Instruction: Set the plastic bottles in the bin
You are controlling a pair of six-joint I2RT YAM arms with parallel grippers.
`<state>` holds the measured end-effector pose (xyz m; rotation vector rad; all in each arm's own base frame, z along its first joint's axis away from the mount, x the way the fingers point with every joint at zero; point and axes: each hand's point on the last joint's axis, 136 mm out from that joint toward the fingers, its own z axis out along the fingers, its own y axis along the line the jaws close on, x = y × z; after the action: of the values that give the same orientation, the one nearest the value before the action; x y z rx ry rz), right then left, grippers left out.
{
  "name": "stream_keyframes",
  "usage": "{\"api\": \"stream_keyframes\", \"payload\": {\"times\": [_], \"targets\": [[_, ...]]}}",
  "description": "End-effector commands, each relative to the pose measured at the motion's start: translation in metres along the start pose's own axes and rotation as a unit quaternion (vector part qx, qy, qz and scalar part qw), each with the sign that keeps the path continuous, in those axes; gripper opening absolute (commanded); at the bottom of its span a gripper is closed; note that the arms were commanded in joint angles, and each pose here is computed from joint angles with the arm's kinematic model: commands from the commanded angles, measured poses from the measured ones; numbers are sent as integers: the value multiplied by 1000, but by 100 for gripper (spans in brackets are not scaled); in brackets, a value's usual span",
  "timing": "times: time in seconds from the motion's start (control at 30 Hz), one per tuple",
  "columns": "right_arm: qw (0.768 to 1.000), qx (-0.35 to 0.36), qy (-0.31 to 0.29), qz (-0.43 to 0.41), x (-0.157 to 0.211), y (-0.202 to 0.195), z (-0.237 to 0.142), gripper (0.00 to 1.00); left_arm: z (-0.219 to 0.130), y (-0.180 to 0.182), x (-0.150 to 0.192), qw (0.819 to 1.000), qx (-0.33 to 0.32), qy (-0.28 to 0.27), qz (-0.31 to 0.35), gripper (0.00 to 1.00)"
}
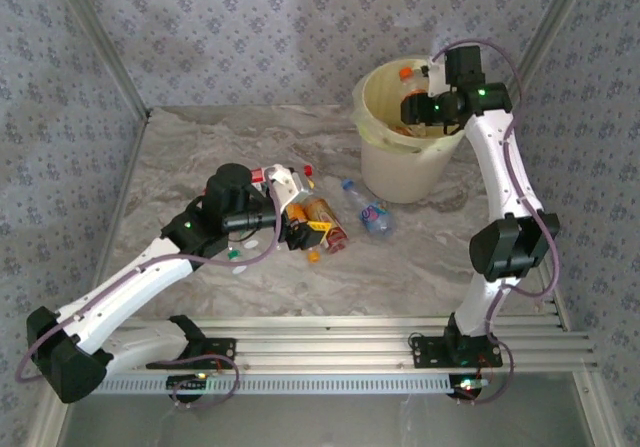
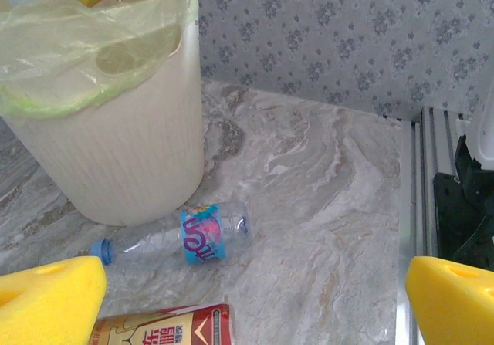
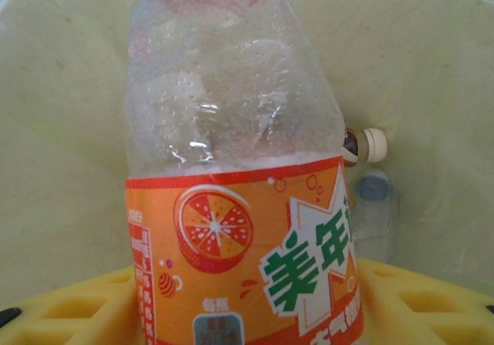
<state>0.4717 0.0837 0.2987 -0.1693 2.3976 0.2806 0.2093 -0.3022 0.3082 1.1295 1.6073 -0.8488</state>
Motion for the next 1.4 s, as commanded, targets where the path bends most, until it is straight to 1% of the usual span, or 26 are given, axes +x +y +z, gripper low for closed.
{"api": "stream_keyframes", "payload": {"times": [0.0,0.13,0.3,0.5,0.73,0.9,1.03,1.23,1.37], "targets": [[1000,-9,-2,3,-3,1,-2,66,-1,-7,-8,1000,16,0,15,100],[1000,-6,-4,2,-4,0,-4,73,1,-8,-6,1000,21,9,14,100],[1000,4,-25,1,-11,-1,-18,78,2,-9,-4,999,27,18,16,100],[998,20,-56,-12,-15,4,-45,79,1,-9,-1,999,26,28,25,100],[994,42,-90,-42,-1,19,-87,78,-1,-8,4,998,22,45,38,100],[993,40,-86,-65,35,40,-102,77,0,-10,8,997,29,58,39,100],[994,19,-70,-85,70,60,-98,77,2,-10,10,997,33,64,36,100],[994,20,-22,-103,125,71,-72,77,4,-10,12,996,37,74,33,100],[993,18,20,-112,157,72,-48,78,8,-3,11,997,20,71,25,100]]}}
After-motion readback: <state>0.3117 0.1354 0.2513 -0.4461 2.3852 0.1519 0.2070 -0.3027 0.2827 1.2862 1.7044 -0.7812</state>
